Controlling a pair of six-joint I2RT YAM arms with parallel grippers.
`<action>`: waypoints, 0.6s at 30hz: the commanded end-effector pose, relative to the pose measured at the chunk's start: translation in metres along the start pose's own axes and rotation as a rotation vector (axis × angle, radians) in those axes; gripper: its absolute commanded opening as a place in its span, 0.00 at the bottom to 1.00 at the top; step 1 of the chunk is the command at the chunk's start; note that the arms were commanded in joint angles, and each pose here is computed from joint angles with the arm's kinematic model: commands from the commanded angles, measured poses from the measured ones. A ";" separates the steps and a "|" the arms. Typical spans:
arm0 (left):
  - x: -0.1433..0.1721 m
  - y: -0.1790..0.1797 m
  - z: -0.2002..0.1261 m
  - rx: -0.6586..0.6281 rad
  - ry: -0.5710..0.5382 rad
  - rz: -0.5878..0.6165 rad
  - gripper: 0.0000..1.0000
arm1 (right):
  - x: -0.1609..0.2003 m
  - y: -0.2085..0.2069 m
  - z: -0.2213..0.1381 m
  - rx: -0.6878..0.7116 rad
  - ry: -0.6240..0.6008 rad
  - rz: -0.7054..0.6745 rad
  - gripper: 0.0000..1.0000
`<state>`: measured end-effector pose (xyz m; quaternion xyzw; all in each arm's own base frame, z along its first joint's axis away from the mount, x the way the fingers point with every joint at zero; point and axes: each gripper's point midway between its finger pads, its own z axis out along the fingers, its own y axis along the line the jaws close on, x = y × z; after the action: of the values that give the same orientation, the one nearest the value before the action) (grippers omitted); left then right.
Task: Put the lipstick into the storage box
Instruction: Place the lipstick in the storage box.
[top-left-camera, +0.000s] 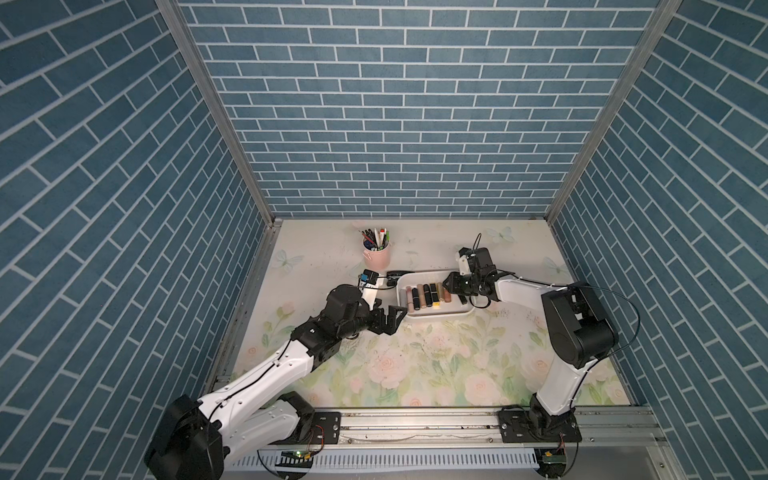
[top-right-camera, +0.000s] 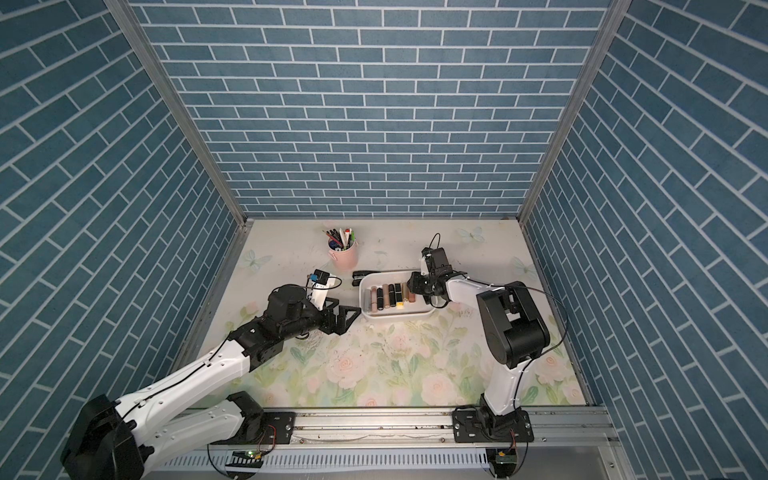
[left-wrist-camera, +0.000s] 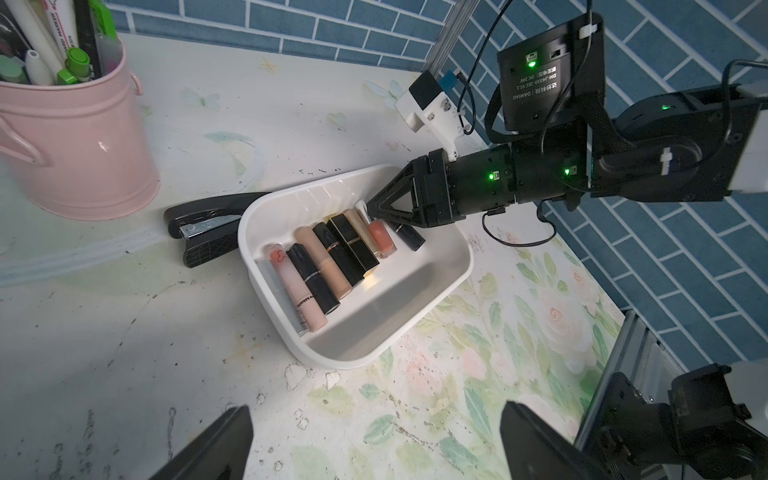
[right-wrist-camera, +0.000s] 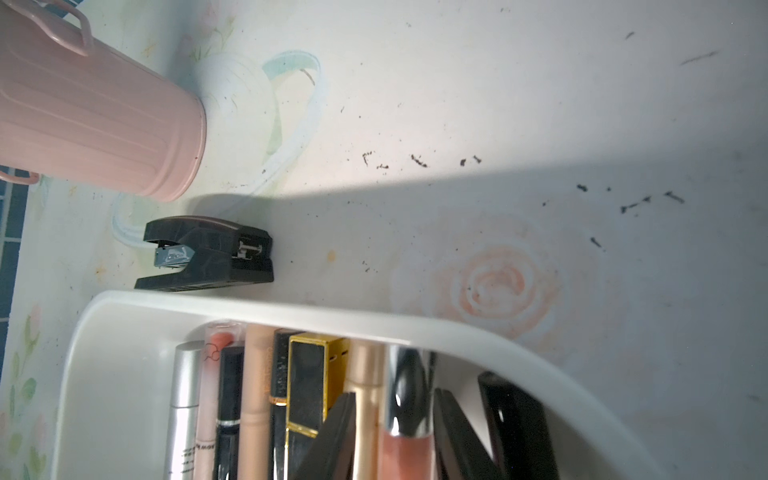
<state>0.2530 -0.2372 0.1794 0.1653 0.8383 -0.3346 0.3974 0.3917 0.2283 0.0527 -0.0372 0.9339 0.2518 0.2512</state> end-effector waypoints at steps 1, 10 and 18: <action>0.000 0.000 -0.002 -0.007 -0.004 0.012 1.00 | -0.003 0.006 -0.002 -0.025 -0.003 0.014 0.39; -0.006 0.009 -0.012 -0.069 -0.052 -0.004 1.00 | -0.025 0.023 -0.038 -0.035 -0.115 -0.067 0.40; -0.014 0.044 -0.034 -0.276 -0.135 -0.098 1.00 | -0.025 0.112 -0.084 -0.230 -0.178 -0.409 0.48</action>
<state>0.2625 -0.2054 0.1989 0.0971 0.8377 -0.2902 0.4523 0.3725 0.2545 0.1598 -0.1368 0.8756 0.2889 0.3621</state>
